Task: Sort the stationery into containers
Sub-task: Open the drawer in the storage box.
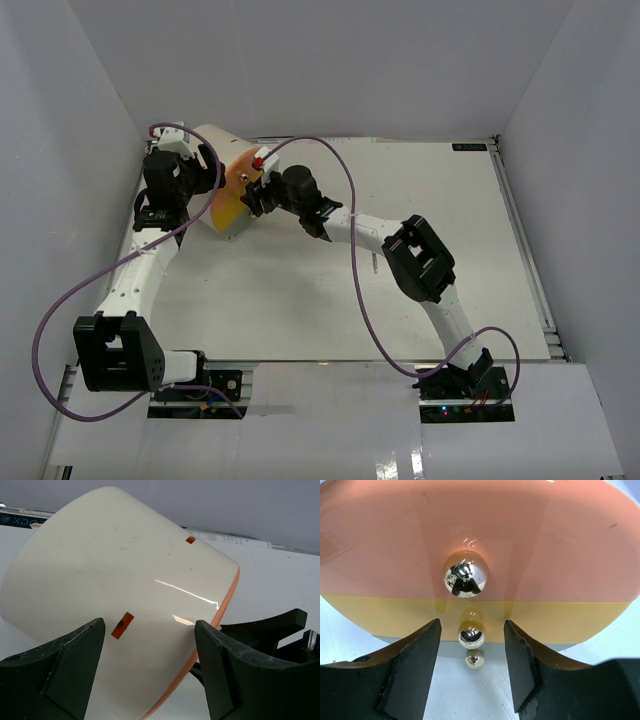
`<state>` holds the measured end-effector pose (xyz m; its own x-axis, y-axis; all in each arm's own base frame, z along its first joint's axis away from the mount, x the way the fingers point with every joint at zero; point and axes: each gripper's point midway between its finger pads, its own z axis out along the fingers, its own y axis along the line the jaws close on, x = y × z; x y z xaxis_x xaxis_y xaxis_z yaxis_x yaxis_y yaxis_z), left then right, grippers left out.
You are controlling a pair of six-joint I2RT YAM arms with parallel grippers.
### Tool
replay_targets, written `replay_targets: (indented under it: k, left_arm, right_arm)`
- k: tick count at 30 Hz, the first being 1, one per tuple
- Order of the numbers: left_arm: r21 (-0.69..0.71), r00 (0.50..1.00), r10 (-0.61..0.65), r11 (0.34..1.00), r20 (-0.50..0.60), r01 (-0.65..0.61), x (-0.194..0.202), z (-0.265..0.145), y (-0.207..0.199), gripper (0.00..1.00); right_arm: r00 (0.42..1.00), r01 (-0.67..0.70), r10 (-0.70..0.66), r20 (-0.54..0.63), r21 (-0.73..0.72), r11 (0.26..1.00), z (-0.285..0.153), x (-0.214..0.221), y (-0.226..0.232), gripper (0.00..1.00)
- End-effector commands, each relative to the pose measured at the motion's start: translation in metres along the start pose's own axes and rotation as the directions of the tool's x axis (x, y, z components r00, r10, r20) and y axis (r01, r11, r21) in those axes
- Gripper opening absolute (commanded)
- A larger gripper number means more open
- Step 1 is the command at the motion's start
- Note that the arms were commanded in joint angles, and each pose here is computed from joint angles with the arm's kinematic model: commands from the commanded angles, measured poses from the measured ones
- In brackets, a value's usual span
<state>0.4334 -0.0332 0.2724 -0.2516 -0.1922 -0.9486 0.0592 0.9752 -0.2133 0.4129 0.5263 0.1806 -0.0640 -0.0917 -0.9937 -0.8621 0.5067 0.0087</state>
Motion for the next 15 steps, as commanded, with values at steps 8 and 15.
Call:
replay_targets:
  k: [8, 15]
  left_arm:
    - [0.045, 0.999, -0.017, 0.999, -0.046, 0.019, 0.012, -0.008, -0.010, 0.82]
    - [0.046, 0.999, -0.017, 0.999, -0.046, 0.019, 0.013, -0.009, -0.010, 0.82]
  right_arm:
    - [1.000, 0.014, -0.014, 0.021, -0.002, 1.000, 0.012, -0.007, -0.003, 0.59]
    - [1.000, 0.005, -0.005, 0.007, 0.003, 1.000, 0.015, 0.000, -0.004, 0.56]
